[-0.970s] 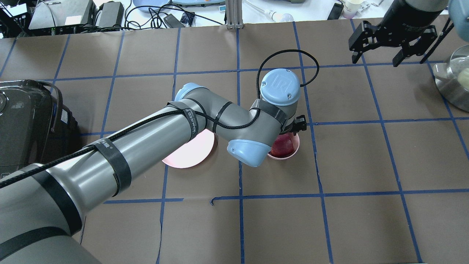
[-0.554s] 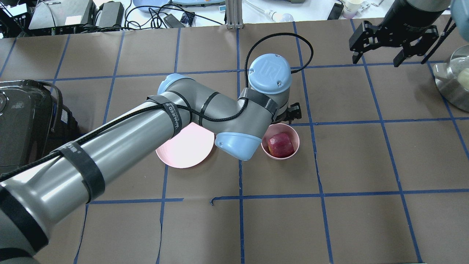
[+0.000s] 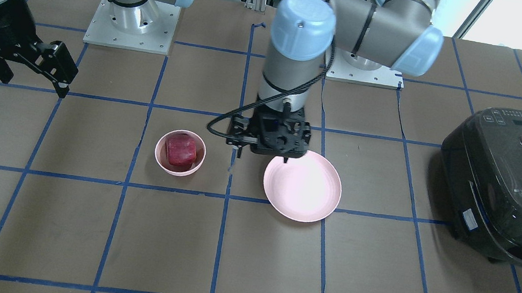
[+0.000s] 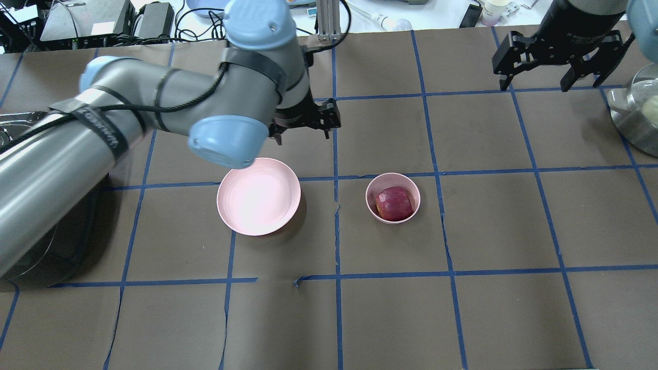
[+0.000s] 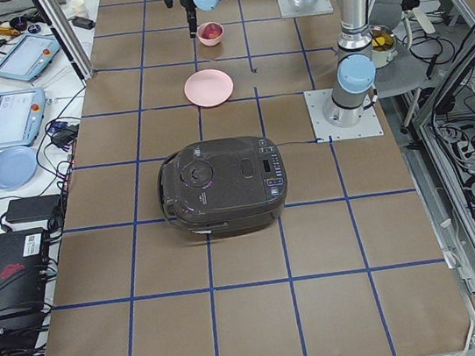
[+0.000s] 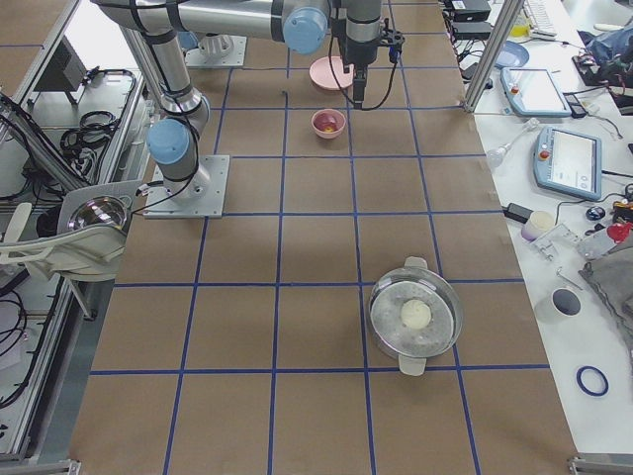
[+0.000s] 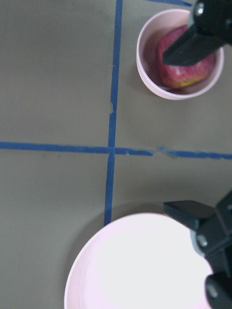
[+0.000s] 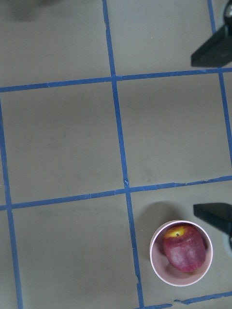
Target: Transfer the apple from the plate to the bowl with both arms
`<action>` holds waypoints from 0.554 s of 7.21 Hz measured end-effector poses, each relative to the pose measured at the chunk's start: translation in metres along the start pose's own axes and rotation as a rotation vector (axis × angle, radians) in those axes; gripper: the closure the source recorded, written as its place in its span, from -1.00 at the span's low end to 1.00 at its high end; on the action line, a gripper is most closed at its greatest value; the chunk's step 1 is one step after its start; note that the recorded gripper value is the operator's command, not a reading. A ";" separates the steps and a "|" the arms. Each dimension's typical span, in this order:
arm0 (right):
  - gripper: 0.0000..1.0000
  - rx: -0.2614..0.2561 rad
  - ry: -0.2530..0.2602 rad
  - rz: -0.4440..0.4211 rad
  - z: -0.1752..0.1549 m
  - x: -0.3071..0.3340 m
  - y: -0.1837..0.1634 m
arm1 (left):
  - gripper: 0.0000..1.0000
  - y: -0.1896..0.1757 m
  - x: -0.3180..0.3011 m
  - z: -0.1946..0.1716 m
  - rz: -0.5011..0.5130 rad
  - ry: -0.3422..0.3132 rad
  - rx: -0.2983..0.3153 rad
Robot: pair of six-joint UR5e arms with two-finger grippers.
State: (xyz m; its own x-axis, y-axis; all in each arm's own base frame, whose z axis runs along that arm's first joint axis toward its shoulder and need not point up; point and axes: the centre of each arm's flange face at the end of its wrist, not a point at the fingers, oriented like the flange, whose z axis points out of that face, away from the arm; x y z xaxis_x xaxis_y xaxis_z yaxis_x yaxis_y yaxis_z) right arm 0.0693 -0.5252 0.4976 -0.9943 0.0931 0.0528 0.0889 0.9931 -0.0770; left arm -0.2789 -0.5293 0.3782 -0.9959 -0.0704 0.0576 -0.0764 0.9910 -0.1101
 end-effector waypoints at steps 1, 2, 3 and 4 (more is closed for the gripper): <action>-1.00 0.006 -0.001 -0.026 -0.004 -0.014 0.005 | -1.00 -0.011 -0.044 -0.022 0.002 -0.013 -0.013; -1.00 0.012 -0.010 -0.046 -0.007 -0.025 0.010 | -1.00 -0.013 -0.077 -0.047 0.016 -0.023 -0.028; -1.00 0.014 -0.029 -0.058 -0.009 -0.032 0.013 | -1.00 -0.011 -0.103 -0.073 0.030 -0.029 -0.042; -1.00 0.015 -0.046 -0.064 -0.012 -0.037 0.018 | -1.00 -0.006 -0.119 -0.102 0.032 -0.031 -0.051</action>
State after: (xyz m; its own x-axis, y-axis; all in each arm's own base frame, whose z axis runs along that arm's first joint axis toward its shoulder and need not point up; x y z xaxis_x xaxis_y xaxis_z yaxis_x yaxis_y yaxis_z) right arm 0.1081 -0.5099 0.5063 -0.9996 0.0261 0.0125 0.0249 0.9957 -0.0894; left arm -0.1549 -0.5155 0.4728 -0.9989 -0.0413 0.0236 -0.0427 0.9972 -0.0611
